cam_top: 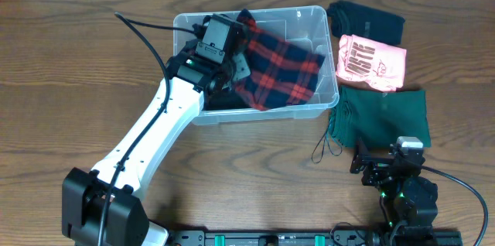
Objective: Pack container
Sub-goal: 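Lift the plaid shirt and place it into the bin, then open the left gripper and press the plaid shirt down in the bin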
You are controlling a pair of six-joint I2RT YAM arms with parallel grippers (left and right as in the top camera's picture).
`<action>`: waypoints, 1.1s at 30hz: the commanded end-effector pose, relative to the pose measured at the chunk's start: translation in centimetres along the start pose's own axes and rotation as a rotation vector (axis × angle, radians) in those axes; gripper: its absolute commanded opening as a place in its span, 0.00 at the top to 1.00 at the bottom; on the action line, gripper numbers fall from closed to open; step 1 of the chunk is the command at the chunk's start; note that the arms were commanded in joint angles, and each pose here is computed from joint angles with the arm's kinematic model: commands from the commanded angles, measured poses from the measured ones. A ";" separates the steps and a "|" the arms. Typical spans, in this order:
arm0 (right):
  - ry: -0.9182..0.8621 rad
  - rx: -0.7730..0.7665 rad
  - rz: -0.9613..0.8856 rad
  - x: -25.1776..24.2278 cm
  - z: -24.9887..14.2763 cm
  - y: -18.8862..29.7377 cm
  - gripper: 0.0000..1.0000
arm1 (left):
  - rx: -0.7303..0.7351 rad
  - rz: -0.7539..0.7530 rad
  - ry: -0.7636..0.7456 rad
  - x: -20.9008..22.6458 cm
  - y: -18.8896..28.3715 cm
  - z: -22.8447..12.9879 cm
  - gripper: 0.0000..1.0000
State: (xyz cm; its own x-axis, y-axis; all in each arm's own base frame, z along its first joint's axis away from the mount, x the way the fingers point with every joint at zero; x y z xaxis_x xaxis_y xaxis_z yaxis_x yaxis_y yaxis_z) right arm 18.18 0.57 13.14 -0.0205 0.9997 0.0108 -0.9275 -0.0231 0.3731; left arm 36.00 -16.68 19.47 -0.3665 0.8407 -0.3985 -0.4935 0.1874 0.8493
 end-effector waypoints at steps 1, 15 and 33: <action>-0.008 -0.001 0.006 0.1 0.0 0.0 0.01 | 0.018 0.035 0.004 0.9 0.5 -0.5 0.45; -0.008 -0.001 0.006 0.1 0.0 0.0 0.01 | -0.102 -0.132 -0.107 -0.7 8.1 1.1 0.33; -0.008 -0.001 0.006 0.1 0.0 0.0 0.01 | -0.093 -0.087 -0.292 -2.5 -1.8 2.1 0.39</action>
State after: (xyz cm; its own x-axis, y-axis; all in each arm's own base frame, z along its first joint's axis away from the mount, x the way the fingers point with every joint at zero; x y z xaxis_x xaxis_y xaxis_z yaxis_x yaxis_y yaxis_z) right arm 18.18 0.57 13.14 -0.0205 0.9997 0.0108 -0.9275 -0.0231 0.3731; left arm 38.94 -17.64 23.89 -0.0773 0.9156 -0.3946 -0.6716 0.2447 0.6993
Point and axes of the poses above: each gripper's point midway between its finger pads, its own y axis back along the fingers, its own x axis along the line the jaws close on, z = x × y, the point moved 4 cm from there along y, back along the fingers, and after that the axes turned 9 degrees about y, right-handed, at the moved point
